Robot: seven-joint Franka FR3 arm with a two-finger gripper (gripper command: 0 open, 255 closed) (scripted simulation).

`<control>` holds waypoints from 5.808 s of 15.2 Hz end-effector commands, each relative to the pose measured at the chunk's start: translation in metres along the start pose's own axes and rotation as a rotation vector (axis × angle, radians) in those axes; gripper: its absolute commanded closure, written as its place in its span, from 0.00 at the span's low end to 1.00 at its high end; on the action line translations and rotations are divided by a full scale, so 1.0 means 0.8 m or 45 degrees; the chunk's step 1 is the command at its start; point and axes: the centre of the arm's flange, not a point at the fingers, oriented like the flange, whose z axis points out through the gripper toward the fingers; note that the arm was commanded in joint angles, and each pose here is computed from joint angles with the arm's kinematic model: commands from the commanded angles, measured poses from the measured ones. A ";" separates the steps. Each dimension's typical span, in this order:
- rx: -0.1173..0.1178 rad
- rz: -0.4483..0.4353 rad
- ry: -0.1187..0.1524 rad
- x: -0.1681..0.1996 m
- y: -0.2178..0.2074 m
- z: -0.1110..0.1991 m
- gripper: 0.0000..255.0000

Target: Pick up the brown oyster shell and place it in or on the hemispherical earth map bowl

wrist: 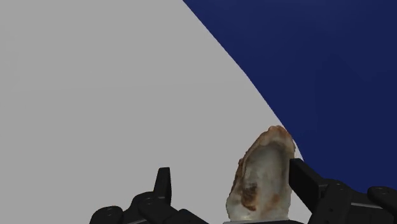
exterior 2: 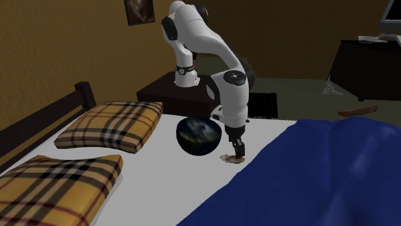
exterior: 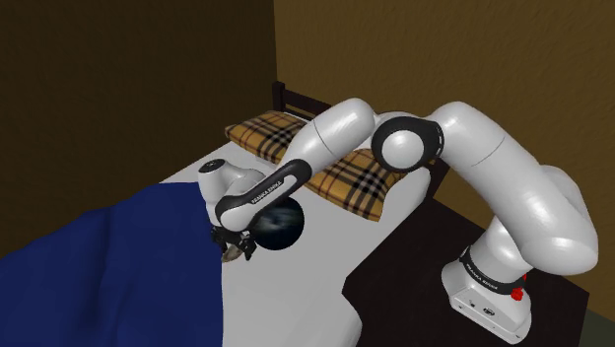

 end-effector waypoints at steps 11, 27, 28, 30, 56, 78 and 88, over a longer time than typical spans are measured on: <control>0.000 0.007 -0.001 0.001 -0.002 0.045 0.00; 0.000 0.007 -0.001 -0.003 0.002 0.019 1.00; 0.000 0.007 -0.001 -0.004 0.002 0.012 1.00; 0.000 0.007 -0.001 -0.006 0.004 -0.001 1.00; 0.000 0.007 -0.001 -0.032 0.027 -0.169 1.00; 0.000 0.007 -0.001 0.141 0.150 -0.222 1.00; 0.000 0.007 -0.001 0.159 0.148 -0.164 1.00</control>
